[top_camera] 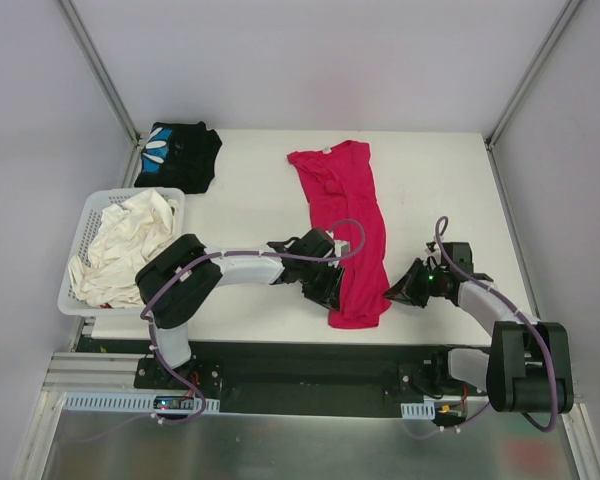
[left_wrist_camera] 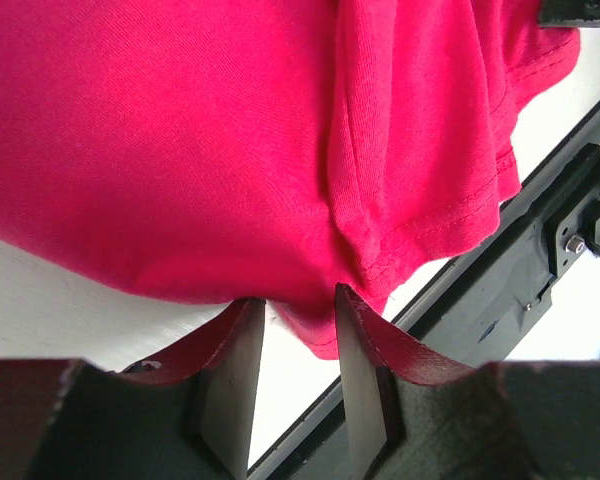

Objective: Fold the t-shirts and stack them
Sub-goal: Grab the bottom of the folded rectangular tshirt with both arms

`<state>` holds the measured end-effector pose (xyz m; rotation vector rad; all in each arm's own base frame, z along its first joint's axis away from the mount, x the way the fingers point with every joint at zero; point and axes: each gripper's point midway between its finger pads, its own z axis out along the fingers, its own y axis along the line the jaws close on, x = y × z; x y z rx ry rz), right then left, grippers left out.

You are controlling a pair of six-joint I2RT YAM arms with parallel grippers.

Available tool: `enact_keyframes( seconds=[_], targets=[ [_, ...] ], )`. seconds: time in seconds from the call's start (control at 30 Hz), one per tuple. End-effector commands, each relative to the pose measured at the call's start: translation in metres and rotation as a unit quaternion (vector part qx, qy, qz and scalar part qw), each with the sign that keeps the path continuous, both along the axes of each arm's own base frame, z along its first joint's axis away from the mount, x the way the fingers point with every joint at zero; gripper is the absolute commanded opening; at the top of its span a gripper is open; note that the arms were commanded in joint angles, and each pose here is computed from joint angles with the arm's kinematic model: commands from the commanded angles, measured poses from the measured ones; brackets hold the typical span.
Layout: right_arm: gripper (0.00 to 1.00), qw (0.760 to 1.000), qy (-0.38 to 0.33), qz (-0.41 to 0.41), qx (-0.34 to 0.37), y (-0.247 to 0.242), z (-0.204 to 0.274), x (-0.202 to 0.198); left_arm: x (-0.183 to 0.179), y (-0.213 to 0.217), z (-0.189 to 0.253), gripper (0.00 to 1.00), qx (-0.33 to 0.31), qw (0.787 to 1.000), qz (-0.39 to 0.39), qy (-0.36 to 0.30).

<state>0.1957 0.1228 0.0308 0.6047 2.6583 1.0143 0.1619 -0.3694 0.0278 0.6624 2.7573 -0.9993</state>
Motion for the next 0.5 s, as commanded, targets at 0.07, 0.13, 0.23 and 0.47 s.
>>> enact_keyframes(
  seconds=[0.07,0.13,0.23,0.47],
  targets=[
    [0.01,0.999,-0.039,0.005,0.002,0.0022,0.0210,0.0179,0.0147,-0.0087,0.0219,0.34,-0.015,0.999,0.004,-0.051],
    [0.01,0.999,-0.043,0.004,0.002,0.0021,0.0236,0.0208,0.0161,-0.0083,0.0228,0.34,-0.015,0.998,0.005,-0.054],
    [0.01,0.999,-0.045,0.004,0.000,0.0020,0.0245,0.0219,0.0167,-0.0079,0.0241,0.34,-0.015,0.998,0.005,-0.059],
    [0.01,0.999,-0.040,0.009,0.000,0.0030,0.0220,0.0201,0.0174,-0.0068,0.0241,0.34,-0.014,0.998,0.008,-0.062]
  ],
)
